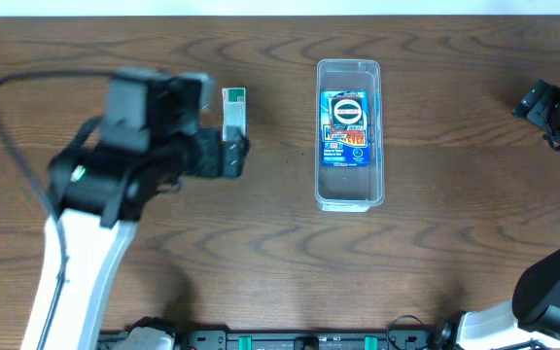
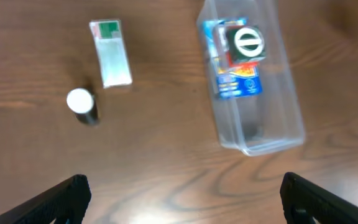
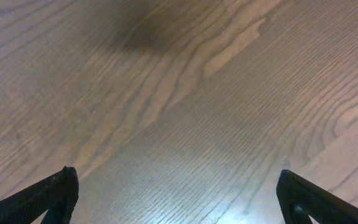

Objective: Pack container
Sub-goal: 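Reach the left gripper forward to the white-green Panadol box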

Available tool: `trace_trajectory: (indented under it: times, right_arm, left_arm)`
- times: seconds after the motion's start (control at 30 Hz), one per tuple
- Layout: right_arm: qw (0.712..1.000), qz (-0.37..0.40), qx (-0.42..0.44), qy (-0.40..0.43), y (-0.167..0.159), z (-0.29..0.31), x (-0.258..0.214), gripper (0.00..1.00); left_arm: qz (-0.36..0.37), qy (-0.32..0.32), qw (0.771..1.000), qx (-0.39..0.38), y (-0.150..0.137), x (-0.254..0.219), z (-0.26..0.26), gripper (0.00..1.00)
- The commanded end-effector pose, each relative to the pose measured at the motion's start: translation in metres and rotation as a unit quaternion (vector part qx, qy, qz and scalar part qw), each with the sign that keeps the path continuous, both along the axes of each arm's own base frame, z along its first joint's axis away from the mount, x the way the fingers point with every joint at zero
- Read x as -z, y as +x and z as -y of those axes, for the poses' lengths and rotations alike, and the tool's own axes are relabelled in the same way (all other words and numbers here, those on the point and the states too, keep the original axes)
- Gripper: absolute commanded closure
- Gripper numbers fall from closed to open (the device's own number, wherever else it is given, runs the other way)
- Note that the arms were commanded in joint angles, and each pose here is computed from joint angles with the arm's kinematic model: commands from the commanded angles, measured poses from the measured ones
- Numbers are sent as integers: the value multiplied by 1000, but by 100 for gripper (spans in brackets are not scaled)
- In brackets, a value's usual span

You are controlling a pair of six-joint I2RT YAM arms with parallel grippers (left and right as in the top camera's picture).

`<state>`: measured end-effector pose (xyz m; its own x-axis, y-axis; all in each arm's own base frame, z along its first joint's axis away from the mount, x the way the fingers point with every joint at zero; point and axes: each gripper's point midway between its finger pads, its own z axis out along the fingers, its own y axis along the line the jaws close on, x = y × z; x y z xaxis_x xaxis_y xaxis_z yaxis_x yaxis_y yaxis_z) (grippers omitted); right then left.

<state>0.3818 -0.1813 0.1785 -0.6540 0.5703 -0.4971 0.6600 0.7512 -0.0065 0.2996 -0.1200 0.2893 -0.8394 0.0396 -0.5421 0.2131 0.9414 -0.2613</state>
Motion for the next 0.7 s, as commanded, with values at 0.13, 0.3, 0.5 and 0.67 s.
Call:
trace_trajectory:
  times: [0.13, 0.3, 0.5, 0.67]
  right_arm:
    - [1000, -10, 0, -2, -2, 3, 5, 1]
    - [1000, -10, 0, -2, -2, 3, 5, 1]
    - [1000, -10, 0, -2, -2, 3, 5, 1]
    - [1000, -10, 0, -2, -2, 3, 5, 1]
  left_arm:
    - [-56, 69, 994, -59, 64, 17, 3, 2]
    - [-58, 92, 993, -55, 104, 31, 10, 2]
    - [-45, 89, 993, -62, 141, 53, 17, 2]
    - [-24, 77, 994, -71, 159, 53, 14, 2]
